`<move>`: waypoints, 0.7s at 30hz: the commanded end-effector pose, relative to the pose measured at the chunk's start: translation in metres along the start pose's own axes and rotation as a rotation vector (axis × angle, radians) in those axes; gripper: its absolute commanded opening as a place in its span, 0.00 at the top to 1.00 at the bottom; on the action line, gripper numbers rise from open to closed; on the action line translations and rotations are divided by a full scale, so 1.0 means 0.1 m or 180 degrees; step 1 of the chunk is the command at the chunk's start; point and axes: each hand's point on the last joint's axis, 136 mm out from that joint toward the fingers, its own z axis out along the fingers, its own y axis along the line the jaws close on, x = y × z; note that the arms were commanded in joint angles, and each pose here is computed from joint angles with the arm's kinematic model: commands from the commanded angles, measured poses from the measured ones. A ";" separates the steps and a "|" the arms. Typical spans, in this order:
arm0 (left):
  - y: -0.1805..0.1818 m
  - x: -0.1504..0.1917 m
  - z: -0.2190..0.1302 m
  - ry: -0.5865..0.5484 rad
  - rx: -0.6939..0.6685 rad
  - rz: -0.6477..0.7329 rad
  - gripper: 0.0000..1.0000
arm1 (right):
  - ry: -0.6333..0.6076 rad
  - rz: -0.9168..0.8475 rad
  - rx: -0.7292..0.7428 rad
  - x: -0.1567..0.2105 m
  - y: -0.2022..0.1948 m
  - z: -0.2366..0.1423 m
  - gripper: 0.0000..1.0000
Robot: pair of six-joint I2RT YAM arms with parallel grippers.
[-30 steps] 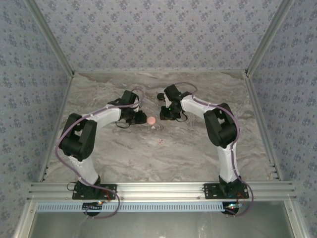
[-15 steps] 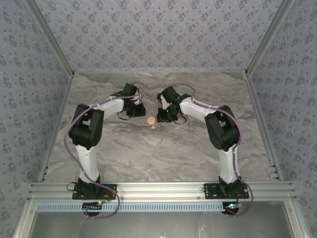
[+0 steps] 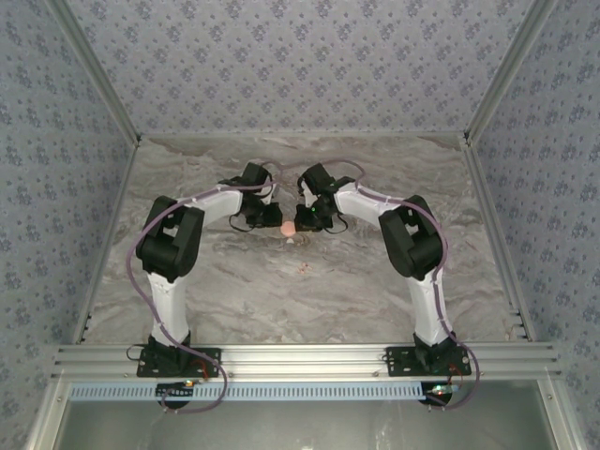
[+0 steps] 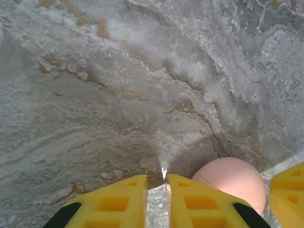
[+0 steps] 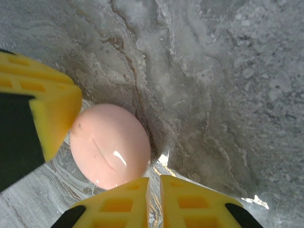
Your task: Insert wireless bluetooth earbuds into charging case
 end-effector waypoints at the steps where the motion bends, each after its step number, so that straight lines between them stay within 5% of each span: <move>1: -0.04 0.14 0.01 0.0146 -0.0022 -0.0009 0.83 | 0.0085 0.0063 0.0112 0.01 -0.05 0.06 0.85; 21: -0.04 0.28 -0.36 -0.0139 -0.0207 -0.0142 0.78 | -0.0037 0.0028 0.0387 -0.02 -0.25 -0.18 0.82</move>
